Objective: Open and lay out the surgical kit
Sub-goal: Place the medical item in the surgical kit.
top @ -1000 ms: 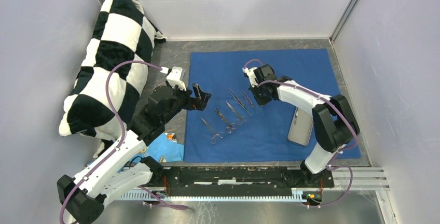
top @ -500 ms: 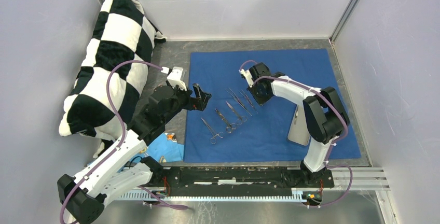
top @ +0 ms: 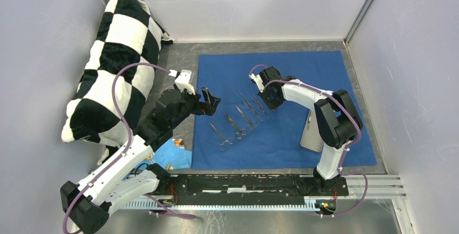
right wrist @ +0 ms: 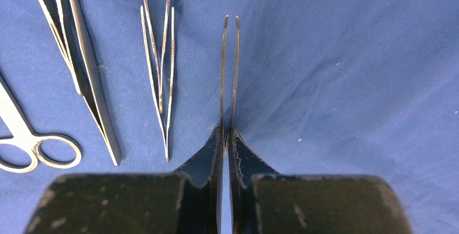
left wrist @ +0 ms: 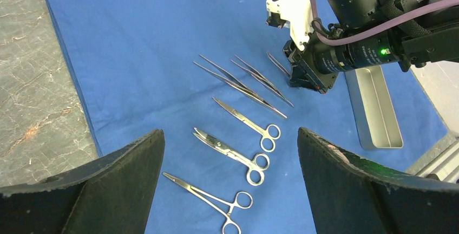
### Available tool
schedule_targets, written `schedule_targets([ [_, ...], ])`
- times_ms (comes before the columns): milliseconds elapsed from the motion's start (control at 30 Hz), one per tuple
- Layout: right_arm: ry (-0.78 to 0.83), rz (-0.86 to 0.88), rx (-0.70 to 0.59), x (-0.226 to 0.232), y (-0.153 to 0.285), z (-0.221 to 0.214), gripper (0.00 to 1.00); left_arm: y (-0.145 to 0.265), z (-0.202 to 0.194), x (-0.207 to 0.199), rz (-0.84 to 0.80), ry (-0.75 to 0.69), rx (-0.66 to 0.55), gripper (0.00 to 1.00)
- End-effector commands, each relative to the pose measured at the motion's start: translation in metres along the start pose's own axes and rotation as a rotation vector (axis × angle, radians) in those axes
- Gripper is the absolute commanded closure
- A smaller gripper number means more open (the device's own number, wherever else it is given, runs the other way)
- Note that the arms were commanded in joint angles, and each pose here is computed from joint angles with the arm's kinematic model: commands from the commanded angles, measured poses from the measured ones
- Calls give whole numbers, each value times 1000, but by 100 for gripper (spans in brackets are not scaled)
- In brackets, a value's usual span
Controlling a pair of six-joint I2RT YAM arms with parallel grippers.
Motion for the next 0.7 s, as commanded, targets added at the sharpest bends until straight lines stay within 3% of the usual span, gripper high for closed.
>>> schedule_targets([
  [0, 9, -17, 21, -2, -6, -4, 91, -1, 14, -4, -20, -34, -43, 3],
  [667, -27, -30, -8, -6, 16, 6, 75, -2, 13, -6, -31, -33, -38, 2],
])
Point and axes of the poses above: each gripper's point midway between its finger pads, its own y axis back along the fingers, its own x axis along the line the jaws close on, z = x × y, the point moved 3 cm from there along y, back along the fingers, and after that the axes turned 3 degrees about y, right-handed, at the moved point
